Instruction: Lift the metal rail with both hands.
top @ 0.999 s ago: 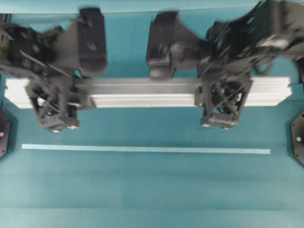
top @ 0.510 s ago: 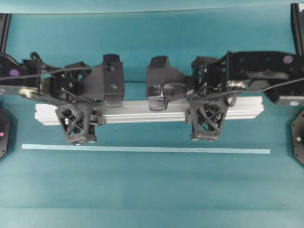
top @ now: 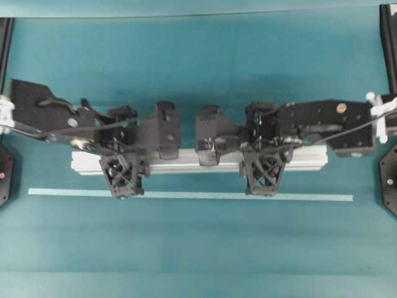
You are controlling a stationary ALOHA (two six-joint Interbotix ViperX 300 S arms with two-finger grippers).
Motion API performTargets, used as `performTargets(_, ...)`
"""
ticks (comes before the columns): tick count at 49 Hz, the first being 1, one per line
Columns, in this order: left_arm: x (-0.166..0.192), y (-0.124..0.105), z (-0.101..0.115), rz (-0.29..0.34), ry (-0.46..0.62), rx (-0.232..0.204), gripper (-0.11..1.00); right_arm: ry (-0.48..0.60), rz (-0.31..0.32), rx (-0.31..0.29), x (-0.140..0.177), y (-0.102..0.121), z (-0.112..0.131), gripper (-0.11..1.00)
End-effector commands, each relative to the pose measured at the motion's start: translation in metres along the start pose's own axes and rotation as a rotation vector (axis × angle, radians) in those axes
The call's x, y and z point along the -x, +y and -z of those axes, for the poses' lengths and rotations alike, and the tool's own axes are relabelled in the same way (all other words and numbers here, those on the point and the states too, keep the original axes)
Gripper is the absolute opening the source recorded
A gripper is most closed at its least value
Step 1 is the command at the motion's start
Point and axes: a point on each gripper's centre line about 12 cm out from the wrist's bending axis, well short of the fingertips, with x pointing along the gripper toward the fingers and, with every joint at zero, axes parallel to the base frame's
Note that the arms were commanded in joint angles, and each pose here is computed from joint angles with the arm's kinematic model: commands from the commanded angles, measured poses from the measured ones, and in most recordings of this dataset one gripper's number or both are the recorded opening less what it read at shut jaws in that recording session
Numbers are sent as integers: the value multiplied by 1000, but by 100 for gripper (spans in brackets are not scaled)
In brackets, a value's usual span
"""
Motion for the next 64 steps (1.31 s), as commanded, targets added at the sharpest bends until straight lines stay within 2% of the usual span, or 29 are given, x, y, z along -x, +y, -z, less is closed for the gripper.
performTargets(1, -2, 4, -4, -2, -38, 27, 37, -54, -11, 12, -5, 11, -5, 38)
performTargets(9, -13, 4, 3, -2, -15, 25, 37, -78, -22, 17, -16, 18, 0, 38)
performTargets(20, -21, 4, 7, -3, -5, 27, 37, -58, -35, 23, -32, 27, 13, 38)
performTargets(38, -33, -9, 11, 10, 13, -1, 37, -47, -44, 53, -49, 39, 16, 38)
performTargets(53, -35, -11, 12, 12, 12, 41, 37, -40, -41, 45, -51, 35, 19, 38)
performTargets(64, -36, -13, 9, 18, -11, 42, 37, -46, -36, 39, -52, 30, 18, 38)
